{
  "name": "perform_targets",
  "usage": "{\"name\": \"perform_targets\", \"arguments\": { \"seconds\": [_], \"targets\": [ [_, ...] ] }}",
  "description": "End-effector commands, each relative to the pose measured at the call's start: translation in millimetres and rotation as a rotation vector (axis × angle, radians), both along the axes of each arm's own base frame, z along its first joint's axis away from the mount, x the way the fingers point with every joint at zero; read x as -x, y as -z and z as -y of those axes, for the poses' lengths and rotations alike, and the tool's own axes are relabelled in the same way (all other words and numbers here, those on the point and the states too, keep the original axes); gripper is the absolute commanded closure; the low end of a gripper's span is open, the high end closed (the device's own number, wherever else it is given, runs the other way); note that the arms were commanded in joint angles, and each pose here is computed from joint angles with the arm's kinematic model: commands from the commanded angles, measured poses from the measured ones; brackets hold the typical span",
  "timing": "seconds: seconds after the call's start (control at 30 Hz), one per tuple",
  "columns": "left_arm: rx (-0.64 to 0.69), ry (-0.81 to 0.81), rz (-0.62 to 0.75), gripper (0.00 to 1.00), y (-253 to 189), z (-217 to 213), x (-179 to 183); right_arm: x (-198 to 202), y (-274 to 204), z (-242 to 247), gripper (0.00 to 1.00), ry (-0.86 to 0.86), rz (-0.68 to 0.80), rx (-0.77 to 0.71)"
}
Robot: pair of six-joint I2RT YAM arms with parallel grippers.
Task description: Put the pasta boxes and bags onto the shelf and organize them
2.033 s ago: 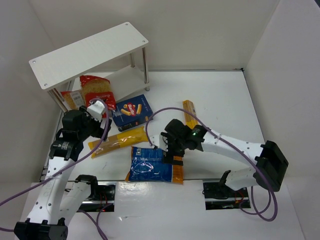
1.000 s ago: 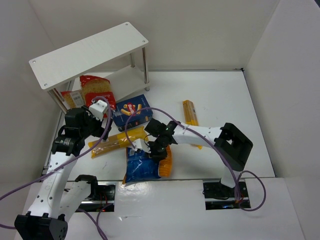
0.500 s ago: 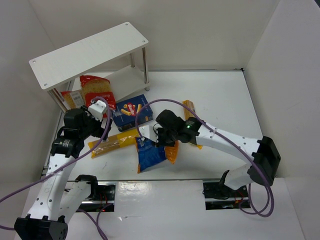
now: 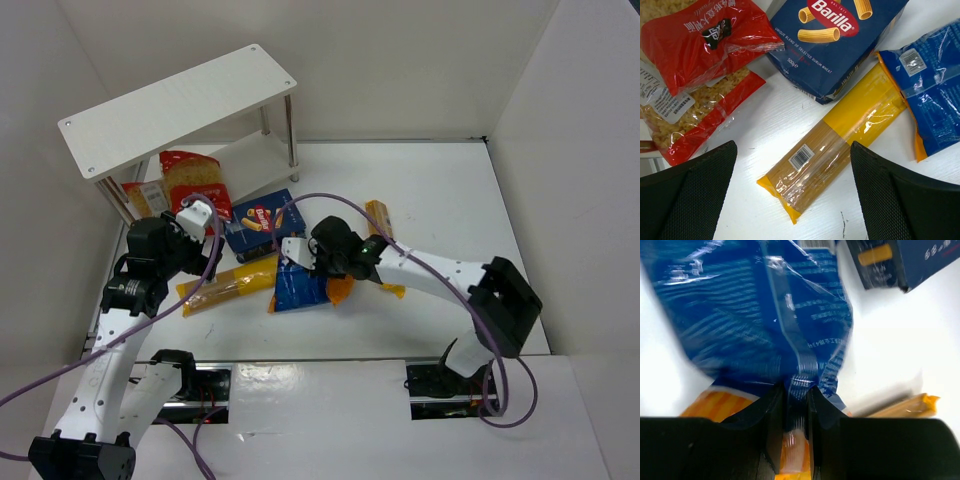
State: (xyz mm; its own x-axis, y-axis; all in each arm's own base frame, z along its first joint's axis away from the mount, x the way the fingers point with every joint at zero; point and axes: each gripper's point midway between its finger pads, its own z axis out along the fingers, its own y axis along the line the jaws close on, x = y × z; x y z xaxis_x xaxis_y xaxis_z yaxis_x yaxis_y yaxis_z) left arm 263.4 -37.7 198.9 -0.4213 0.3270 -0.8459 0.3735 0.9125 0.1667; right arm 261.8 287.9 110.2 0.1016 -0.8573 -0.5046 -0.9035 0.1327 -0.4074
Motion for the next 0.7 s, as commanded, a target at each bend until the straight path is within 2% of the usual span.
{"name": "perform_targets", "arguments": {
  "seconds": [0.0, 0.1, 0.13, 0.17, 0.2, 0.23, 0.27, 0.37, 0.47, 0.5, 0.53, 0.67],
  "targets": [
    [0.002, 0.022, 0.038, 0.01, -8, 2, -2, -41, 6, -15, 1.0, 0.039, 0.064, -0.093],
    [0.002, 0.022, 0.029, 0.01, -5, 2, -3, -57, 11, -13, 1.0, 0.096, 0.087, -0.106],
    [0.002, 0.022, 0.029, 0.01, -5, 2, -3, -61, 12, -12, 0.95, 0.126, 0.094, -0.109],
    [0.002, 0.022, 0.029, 0.01, -5, 2, -3, -65, 7, -13, 0.81, 0.136, 0.111, -0.113],
    [0.002, 0.022, 0.029, 0.01, -5, 2, -3, -71, -2, -13, 0.63, 0.156, 0.112, -0.129],
    [0.002, 0.022, 0.029, 0.01, -5, 2, -3, -73, -9, -11, 0.33, 0.173, 0.099, -0.15],
    [0.002, 0.022, 0.029, 0.01, -5, 2, -3, -68, -12, -8, 0.23, 0.166, 0.077, -0.136],
    [0.002, 0.022, 0.029, 0.01, -5, 2, -3, -55, -44, -6, 0.03, 0.135, 0.074, -0.179],
    [0.002, 0.022, 0.029, 0.01, -5, 2, -3, -31, -66, 8, 0.0, 0.078, 0.065, -0.191],
    [0.002, 0.022, 0.029, 0.01, -5, 2, -3, -20, -60, 16, 0.0, 0.062, 0.042, -0.169],
    [0.002, 0.022, 0.029, 0.01, -5, 2, -3, -13, -75, 19, 0.0, 0.029, 0.074, -0.198],
    [0.002, 0.022, 0.029, 0.01, -5, 2, -3, 10, -55, 43, 0.0, -0.015, 0.054, -0.131]
  ]
}}
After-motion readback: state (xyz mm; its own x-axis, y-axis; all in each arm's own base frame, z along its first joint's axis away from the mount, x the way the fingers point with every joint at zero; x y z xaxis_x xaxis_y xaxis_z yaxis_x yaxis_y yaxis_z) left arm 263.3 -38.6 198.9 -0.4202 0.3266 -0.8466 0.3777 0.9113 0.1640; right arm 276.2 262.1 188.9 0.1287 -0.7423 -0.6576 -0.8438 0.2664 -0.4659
